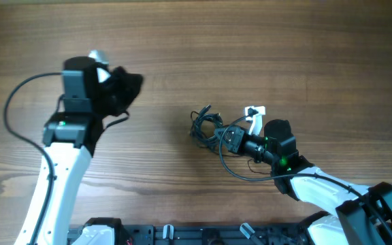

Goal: Untangle cables

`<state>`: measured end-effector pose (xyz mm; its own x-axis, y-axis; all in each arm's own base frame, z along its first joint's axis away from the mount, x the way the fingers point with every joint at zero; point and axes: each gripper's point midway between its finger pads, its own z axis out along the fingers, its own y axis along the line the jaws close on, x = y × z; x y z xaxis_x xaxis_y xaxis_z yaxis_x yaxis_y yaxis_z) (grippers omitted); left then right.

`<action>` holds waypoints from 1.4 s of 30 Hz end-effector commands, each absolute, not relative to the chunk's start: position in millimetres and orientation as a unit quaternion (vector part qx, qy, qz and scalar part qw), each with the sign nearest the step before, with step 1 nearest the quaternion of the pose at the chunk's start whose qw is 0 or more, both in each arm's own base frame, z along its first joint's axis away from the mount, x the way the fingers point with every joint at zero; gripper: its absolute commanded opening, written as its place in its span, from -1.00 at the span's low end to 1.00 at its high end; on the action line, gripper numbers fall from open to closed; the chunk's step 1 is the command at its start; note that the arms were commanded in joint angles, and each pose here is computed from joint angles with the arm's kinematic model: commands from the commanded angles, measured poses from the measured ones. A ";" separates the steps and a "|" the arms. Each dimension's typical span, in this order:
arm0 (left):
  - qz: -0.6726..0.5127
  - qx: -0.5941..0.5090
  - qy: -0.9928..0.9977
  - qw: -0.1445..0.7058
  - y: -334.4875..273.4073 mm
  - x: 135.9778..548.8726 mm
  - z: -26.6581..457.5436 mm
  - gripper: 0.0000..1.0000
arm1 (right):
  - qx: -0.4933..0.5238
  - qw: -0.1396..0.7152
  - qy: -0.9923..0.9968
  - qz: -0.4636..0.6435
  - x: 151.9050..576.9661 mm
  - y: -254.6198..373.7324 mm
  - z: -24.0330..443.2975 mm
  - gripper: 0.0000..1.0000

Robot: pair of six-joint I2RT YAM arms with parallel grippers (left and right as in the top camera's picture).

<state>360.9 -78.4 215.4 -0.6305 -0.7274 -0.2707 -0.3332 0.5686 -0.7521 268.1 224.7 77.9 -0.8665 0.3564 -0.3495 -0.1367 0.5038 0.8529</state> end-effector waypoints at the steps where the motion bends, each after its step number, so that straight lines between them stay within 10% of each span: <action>1: -0.293 -0.365 0.845 0.259 -54.9 354.8 188.1 0.24 | 0.053 0.251 0.829 0.497 266.5 227.3 79.6 -0.91; 3: -0.307 -0.359 0.861 0.187 -74.1 338.6 167.9 0.93 | 0.056 0.254 0.830 0.494 268.1 226.1 79.1 -0.91; 6: -0.331 -0.320 0.881 0.111 -113.2 321.7 150.4 0.99 | 0.057 0.256 0.830 0.493 268.6 225.7 78.9 -0.91; 10: -0.361 -0.213 0.904 0.082 -167.1 305.1 149.1 0.34 | 0.057 0.256 0.830 0.493 268.6 225.7 78.9 -0.92; 22: -0.271 -0.146 0.950 0.051 -220.1 275.3 97.2 0.06 | 0.057 0.255 0.830 0.493 268.4 225.9 79.0 -0.91; 31: -0.336 -0.117 0.931 0.086 -249.3 301.7 106.1 -0.92 | 0.054 0.251 0.829 0.496 266.8 227.0 79.3 -0.91; 42: -0.363 -0.306 0.873 0.111 -174.0 364.4 117.8 -0.92 | 0.053 0.246 0.831 0.496 265.0 227.4 77.9 -0.91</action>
